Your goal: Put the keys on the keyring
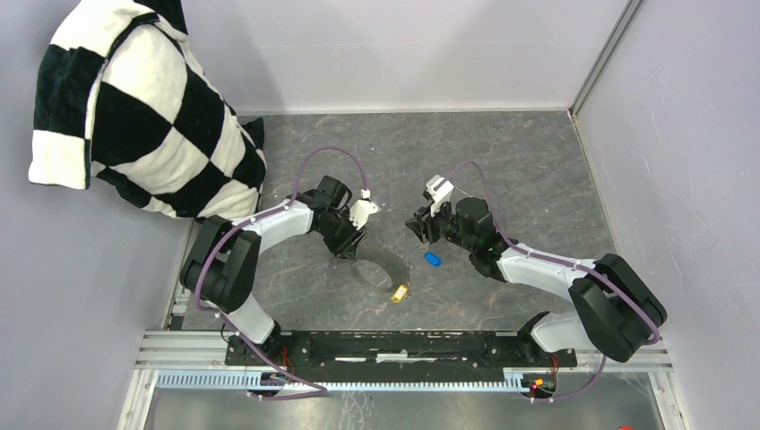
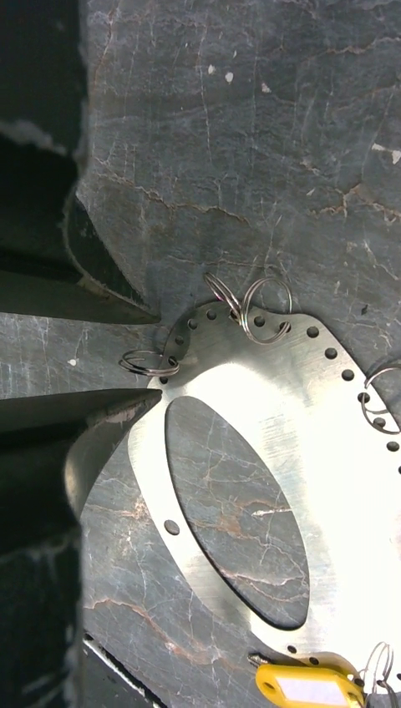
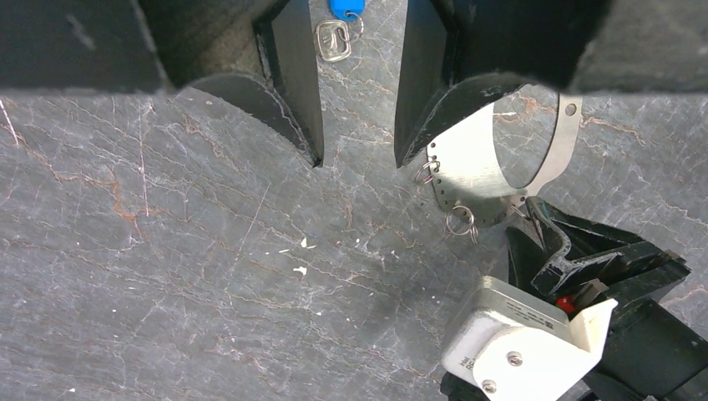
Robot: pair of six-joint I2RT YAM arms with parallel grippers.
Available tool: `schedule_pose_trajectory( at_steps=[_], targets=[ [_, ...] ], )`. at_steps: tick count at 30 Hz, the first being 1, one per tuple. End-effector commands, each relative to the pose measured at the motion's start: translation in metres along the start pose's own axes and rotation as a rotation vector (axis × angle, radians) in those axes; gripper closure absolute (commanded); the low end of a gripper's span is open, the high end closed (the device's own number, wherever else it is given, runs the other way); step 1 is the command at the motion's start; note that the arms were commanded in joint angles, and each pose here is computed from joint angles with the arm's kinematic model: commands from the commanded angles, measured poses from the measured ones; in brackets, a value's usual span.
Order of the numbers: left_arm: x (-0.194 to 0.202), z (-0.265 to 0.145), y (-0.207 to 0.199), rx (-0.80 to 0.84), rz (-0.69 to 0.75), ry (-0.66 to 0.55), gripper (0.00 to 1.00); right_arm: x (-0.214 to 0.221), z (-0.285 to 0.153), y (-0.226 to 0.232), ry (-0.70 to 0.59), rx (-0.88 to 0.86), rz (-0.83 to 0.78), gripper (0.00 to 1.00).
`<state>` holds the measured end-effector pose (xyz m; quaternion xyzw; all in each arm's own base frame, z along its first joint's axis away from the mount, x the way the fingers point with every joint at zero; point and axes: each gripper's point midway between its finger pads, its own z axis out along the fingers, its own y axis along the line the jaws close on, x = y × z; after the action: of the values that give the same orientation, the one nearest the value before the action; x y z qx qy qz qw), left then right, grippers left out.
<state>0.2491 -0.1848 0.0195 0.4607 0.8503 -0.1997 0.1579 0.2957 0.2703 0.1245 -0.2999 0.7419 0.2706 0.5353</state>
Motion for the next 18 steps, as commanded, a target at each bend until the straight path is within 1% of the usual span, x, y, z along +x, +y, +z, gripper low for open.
schedule_pose_trajectory(
  at_steps=[1,4,6,8,9,13,16,18],
  targets=[
    [-0.008,-0.004,-0.008,0.032,-0.012,-0.027,0.62,-0.018,-0.003,0.002,-0.068,-0.018,0.003,0.59],
    [-0.01,-0.005,-0.009,0.036,-0.009,-0.032,0.72,-0.019,-0.002,0.002,-0.073,-0.023,0.007,0.61],
    [-0.01,-0.005,-0.009,0.035,-0.006,-0.033,0.83,-0.019,-0.002,0.003,-0.073,-0.028,0.009,0.64],
    [-0.01,-0.006,-0.007,0.028,0.002,-0.031,0.96,-0.019,-0.002,0.003,-0.075,-0.027,0.01,0.66],
    [-0.011,-0.007,-0.007,0.024,0.007,-0.031,0.98,-0.02,-0.003,0.003,-0.076,-0.026,0.01,0.67],
    [-0.025,-0.022,-0.005,0.003,0.049,-0.066,0.98,-0.029,-0.003,0.002,-0.099,-0.023,0.01,0.67],
    [-0.054,-0.051,-0.006,-0.028,0.153,-0.145,0.98,-0.052,-0.006,0.006,-0.164,-0.045,-0.022,0.63],
    [-0.077,-0.076,-0.011,-0.049,0.255,-0.222,0.98,-0.073,-0.012,0.009,-0.224,-0.059,-0.054,0.59]
  ],
)
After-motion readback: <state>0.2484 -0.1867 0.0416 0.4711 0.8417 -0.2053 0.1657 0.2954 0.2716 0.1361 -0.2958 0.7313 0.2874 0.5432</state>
